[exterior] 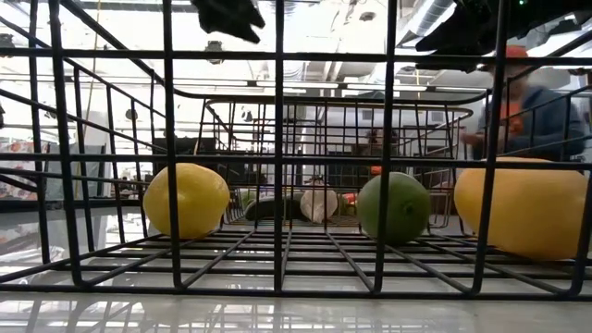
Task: Sort produce into baskets
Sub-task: Put the corn into the top wire basket
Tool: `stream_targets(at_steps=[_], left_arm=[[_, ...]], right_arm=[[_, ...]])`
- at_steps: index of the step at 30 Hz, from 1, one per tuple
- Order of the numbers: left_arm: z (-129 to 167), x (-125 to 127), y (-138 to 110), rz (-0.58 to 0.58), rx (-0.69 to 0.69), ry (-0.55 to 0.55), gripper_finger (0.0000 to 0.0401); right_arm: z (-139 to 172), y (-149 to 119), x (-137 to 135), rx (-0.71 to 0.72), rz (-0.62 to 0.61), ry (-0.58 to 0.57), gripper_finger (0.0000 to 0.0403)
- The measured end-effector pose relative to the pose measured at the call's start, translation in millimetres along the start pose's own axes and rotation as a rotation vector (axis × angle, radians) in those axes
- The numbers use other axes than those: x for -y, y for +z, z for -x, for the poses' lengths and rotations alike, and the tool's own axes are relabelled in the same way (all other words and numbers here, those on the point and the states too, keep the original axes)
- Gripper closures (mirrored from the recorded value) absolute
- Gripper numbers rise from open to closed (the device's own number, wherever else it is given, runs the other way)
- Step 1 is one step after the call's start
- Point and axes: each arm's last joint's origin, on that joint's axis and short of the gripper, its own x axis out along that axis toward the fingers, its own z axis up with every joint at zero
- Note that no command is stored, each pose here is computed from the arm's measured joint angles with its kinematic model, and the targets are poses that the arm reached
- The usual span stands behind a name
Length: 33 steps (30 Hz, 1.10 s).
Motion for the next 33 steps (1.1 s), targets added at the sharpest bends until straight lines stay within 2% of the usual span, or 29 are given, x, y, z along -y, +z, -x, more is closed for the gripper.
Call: stream_targets(at_steps=[5,12,19,22,25,33], left_arm=[[-13.9,-35.7,-12.0,0.01,-0.059,0.036,0.012],[-30.6,-88.2,-47.0,0.03,-0.17,0.079,0.012],[-32.6,-131.9,-72.1,0.076,-0.204,0.143,0.012],[-33.0,-143.4,-80.8,0.08,-0.209,0.18,0.012],[-41.3,-150.2,-89.6,0.051,-0.225,0.17,0.012],[-99.3,-162.6,-114.4,-0.073,-0.356,0.114,0.012]], right_arm=[[0.0,-0.4,0.1,-0.005,0.001,-0.001,0.0078],[0.0,-0.5,0.1,-0.006,0.002,-0.001,0.0078],[0.0,-0.3,0.1,-0.003,0.006,-0.001,0.0079],[0.0,-0.1,0.1,-0.001,0.009,-0.002,0.0078],[0.0,0.4,0.1,0.004,0.007,-0.002,0.0079],[0.0,0.0,0.1,0.0,0.008,-0.003,0.0079]])
